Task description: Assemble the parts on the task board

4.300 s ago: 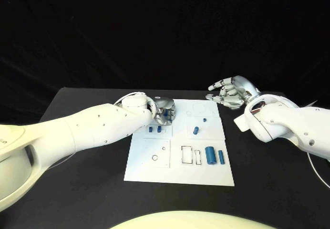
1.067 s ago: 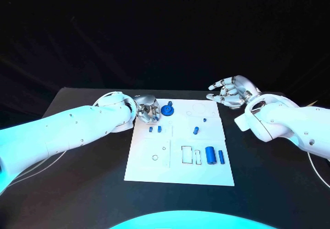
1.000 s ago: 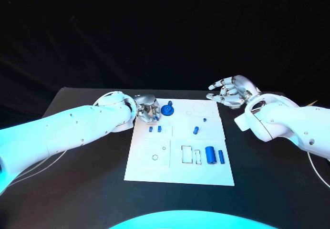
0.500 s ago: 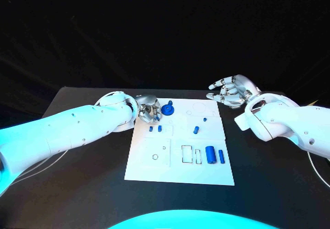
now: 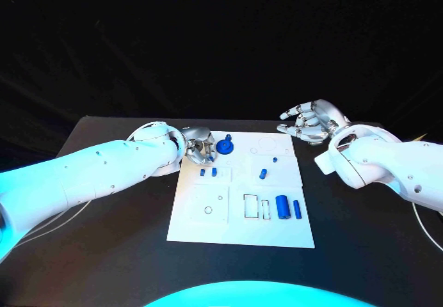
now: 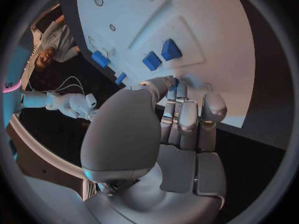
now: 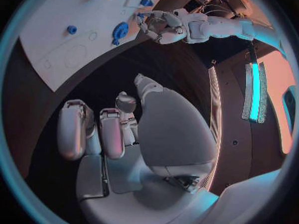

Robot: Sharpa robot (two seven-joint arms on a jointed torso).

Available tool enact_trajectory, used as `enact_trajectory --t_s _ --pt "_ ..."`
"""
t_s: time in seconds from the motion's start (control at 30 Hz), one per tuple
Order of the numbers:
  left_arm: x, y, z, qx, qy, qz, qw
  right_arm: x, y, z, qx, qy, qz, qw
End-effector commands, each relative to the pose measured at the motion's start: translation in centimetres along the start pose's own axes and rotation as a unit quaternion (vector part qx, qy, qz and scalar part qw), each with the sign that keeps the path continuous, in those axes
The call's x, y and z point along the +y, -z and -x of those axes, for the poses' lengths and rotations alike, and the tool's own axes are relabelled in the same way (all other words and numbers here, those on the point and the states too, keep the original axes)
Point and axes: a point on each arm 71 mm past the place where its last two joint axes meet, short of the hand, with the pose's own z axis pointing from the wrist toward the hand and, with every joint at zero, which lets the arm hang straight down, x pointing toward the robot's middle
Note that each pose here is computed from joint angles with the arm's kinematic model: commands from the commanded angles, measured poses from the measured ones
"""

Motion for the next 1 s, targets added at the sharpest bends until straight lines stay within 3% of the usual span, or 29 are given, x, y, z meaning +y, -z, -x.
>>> enact_trajectory --t_s 0.03,1.0 --pt "0.02 -0.04 -0.55 0.017 -0.001 0.004 1.0 0.11 0.0 -0.08 0.003 0.002 0.007 1.0" --pt "0.45 0.1 -0.31 0.006 0.003 0.014 1.0 -0.01 -0.03 -0.07 0.002 0.003 0.003 1.0"
